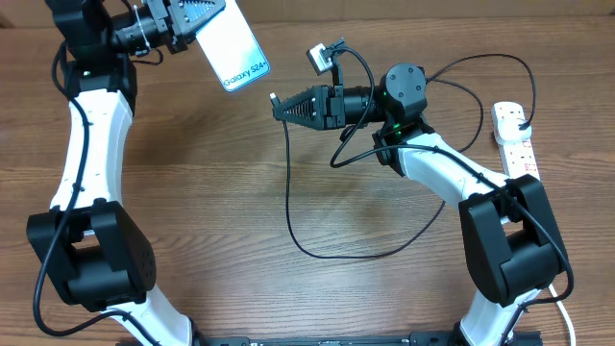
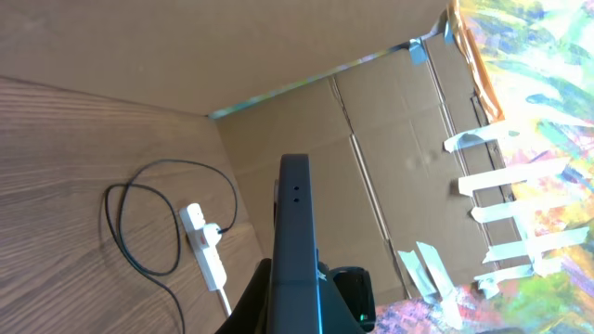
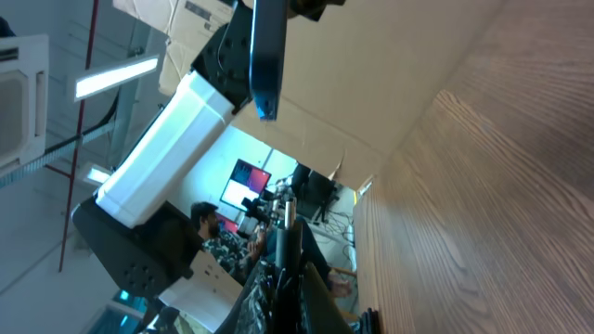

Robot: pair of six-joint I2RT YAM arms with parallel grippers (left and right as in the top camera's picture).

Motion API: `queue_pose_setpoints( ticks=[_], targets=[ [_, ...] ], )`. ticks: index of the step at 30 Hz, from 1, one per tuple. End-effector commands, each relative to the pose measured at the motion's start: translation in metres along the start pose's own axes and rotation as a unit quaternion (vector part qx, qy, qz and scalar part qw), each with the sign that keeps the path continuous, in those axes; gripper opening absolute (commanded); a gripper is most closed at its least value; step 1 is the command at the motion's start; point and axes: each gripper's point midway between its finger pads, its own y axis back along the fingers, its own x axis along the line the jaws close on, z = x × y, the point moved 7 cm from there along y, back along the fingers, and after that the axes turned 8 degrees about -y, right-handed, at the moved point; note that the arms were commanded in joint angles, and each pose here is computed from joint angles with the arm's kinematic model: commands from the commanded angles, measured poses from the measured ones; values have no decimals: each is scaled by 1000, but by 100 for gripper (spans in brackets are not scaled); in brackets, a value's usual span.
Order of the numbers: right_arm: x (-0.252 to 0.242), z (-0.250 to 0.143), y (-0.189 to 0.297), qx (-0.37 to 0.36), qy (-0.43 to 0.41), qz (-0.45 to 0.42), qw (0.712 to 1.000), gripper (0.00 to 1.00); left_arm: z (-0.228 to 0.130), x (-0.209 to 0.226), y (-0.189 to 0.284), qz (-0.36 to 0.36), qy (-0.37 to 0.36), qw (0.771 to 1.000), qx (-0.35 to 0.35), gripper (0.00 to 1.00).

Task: Plug charger to phone and switch on socket
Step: 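Hold the cable plug near the phone's bottom edge with the right gripper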

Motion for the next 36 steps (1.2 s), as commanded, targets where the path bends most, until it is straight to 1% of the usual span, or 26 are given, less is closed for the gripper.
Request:
queue_pose_setpoints(
  ticks=[1,7,18,24,36],
  targets=[
    [7,6,-2,-12,-4,6,1000,4,-1,-8,-13,-3,3,1000,-2,4],
    [10,9,-1,-28,-10,10,1000,4,-3,-10,-24,-2,3,1000,-7,5],
    [10,11,-1,-39,-6,11,999,4,-2,-10,-24,-2,-3,1000,-10,4],
    [16,11,-1,-39,17,19,999,4,-1,-10,-25,0,-3,1000,-12,5],
    [16,14,0,-52,17,19,998,4,-3,-11,-28,-3,0,1000,-9,4]
  ],
)
